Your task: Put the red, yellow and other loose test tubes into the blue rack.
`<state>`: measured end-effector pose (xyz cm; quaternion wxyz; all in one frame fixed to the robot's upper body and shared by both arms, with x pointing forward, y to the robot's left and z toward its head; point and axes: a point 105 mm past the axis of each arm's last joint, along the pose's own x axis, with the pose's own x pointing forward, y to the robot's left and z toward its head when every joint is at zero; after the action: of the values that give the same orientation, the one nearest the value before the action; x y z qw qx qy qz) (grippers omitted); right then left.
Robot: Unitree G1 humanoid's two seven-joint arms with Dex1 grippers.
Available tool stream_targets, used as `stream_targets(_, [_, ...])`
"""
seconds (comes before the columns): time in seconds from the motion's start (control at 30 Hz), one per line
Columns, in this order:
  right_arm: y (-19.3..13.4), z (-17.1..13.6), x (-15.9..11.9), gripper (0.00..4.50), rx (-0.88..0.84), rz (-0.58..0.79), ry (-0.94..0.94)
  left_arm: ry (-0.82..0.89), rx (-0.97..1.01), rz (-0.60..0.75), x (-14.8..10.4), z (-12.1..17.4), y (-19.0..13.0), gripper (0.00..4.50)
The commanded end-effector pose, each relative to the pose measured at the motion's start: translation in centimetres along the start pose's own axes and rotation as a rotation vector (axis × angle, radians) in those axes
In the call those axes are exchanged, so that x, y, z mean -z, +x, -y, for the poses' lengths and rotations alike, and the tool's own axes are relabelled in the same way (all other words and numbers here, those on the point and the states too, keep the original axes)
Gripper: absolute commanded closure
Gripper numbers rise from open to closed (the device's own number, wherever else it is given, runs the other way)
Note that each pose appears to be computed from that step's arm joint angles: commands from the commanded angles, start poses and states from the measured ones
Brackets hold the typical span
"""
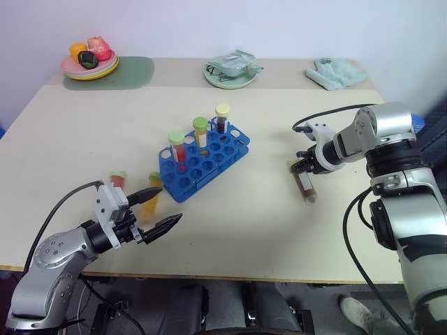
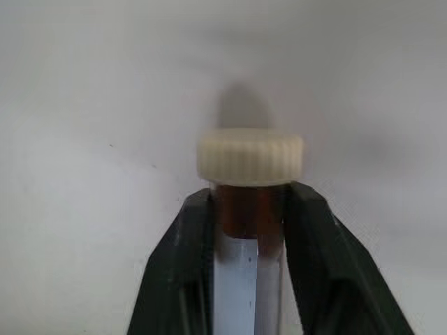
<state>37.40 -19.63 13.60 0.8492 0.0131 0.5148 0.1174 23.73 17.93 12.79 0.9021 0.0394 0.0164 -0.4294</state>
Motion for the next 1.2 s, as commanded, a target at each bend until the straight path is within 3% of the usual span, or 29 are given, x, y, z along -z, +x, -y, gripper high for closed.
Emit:
stream_targets(0.03, [0.7,-0.3,0.9,3.75,-0.009,-0.024,-0.009,0.036,-0.002,0.024,-1.2,-0.1,-0.2,0.0])
stream_targets(0.2, [0.1,-1.4,0.3,3.75,-0.041,0.044,-0.064,0.035,-0.001,0.019,-1.2,-0.2,-0.3,0.0])
stream_targets(0.3, [-1.8,-4.2,-1.6,3.75,-0.162,0.199,-0.151,0.033,-0.003,0.02,-1.2,-0.2,-0.3,0.0])
stream_targets(0.5, [-7.9,-9.9,-5.8,3.75,-0.453,0.686,-0.208,0.027,-0.015,0.024,-1.1,-0.4,-0.4,0.0])
stream_targets(0.7, [-10.7,-12.5,-7.5,3.75,-0.505,1.214,-0.239,0.035,-0.024,0.036,-1.3,-1.2,0.0,0.0])
stream_targets(1.0, [-8.0,-13.3,-9.0,3.75,-0.515,1.479,-0.14,0.048,-0.042,0.048,-1.6,-2.2,-0.2,0.0])
stream_targets(1.2, [-5.3,-14.0,-8.0,3.75,-0.527,1.49,-0.196,0.07,-0.089,0.062,-2.1,-2.7,-0.6,0.0])
